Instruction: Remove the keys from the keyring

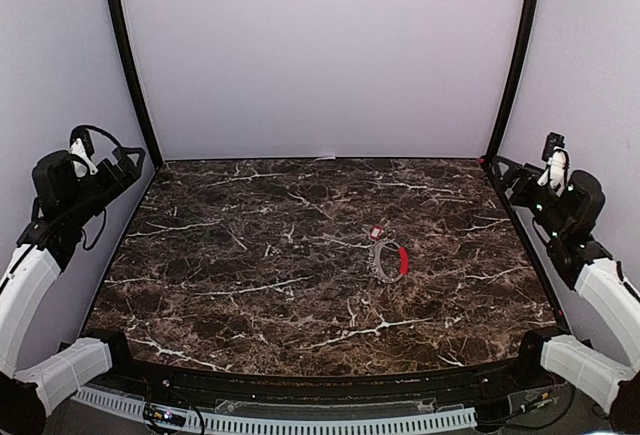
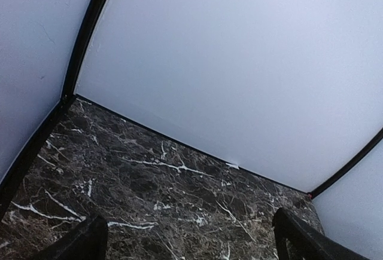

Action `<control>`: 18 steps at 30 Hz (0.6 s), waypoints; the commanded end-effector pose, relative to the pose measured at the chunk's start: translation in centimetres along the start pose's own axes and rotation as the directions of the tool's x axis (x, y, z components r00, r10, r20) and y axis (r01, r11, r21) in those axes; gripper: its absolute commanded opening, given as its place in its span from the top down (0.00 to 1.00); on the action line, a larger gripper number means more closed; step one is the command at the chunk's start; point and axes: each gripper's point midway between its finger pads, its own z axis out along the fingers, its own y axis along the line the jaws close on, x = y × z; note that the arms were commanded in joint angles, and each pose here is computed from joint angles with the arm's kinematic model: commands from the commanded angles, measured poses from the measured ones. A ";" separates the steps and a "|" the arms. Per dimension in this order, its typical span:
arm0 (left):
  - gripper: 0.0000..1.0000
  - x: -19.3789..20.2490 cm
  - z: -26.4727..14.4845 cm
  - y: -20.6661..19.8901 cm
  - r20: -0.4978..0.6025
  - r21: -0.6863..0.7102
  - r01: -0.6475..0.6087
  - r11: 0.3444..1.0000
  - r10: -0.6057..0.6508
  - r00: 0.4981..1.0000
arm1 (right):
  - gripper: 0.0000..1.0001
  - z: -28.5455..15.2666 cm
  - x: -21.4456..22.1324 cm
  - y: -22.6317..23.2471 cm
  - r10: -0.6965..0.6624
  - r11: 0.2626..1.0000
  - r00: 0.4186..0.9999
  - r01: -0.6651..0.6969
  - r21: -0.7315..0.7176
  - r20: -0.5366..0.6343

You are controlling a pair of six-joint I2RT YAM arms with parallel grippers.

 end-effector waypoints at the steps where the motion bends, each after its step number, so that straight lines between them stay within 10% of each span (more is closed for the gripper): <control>1: 0.01 -1.0 -1.4 -4.2 -0.083 0.149 -0.097 0.984 0.110 0.990 | 0.01 -1.8 -1.6 2.2 0.037 0.994 0.998 -0.031 -0.104 0.050; 8: 0.01 -1.5 -0.6 -4.6 -0.147 0.141 -0.182 0.973 0.202 0.968 | 0.01 -2.5 -1.3 4.6 0.147 0.959 0.989 -0.138 -0.249 0.016; 18: 0.08 1.1 1.0 0.9 -0.197 -0.041 -0.299 0.953 0.286 0.938 | 0.08 1.8 10.7 5.6 0.135 0.958 0.874 -0.235 -0.164 -0.467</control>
